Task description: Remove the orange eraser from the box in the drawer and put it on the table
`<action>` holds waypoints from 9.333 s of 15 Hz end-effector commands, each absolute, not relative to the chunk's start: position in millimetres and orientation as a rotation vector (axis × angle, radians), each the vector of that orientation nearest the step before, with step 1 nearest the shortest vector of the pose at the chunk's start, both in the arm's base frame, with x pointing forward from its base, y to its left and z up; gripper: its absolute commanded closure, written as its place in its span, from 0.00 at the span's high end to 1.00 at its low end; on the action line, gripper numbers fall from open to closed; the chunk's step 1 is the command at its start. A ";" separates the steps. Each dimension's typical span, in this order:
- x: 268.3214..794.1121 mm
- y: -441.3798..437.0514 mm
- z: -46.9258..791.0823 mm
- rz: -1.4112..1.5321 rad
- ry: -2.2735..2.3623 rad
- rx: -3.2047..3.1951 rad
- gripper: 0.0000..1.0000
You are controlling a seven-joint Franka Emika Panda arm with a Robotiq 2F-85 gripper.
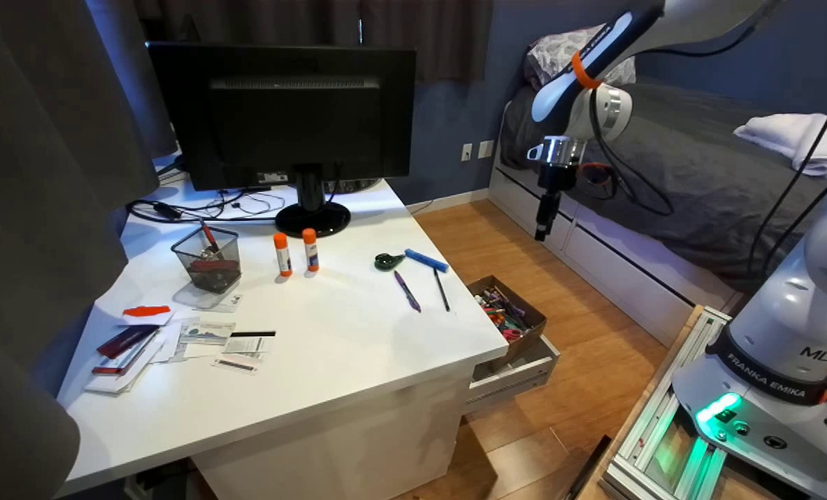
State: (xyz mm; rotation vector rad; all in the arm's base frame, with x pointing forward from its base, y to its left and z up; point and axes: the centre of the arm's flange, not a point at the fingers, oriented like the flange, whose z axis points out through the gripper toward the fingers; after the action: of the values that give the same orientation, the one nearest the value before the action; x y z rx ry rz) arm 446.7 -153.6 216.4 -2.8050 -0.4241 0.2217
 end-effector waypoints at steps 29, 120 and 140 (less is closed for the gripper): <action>545.9 -142.9 -25.9 0.276 -0.411 -2.805 1.00; 696.2 -42.0 144.5 -0.025 0.503 -2.273 0.03; 655.3 -54.2 216.4 -0.118 0.005 -2.613 1.00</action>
State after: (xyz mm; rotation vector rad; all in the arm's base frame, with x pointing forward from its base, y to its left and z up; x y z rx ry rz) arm 690.5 -55.2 178.9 -2.5507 0.1700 -0.1309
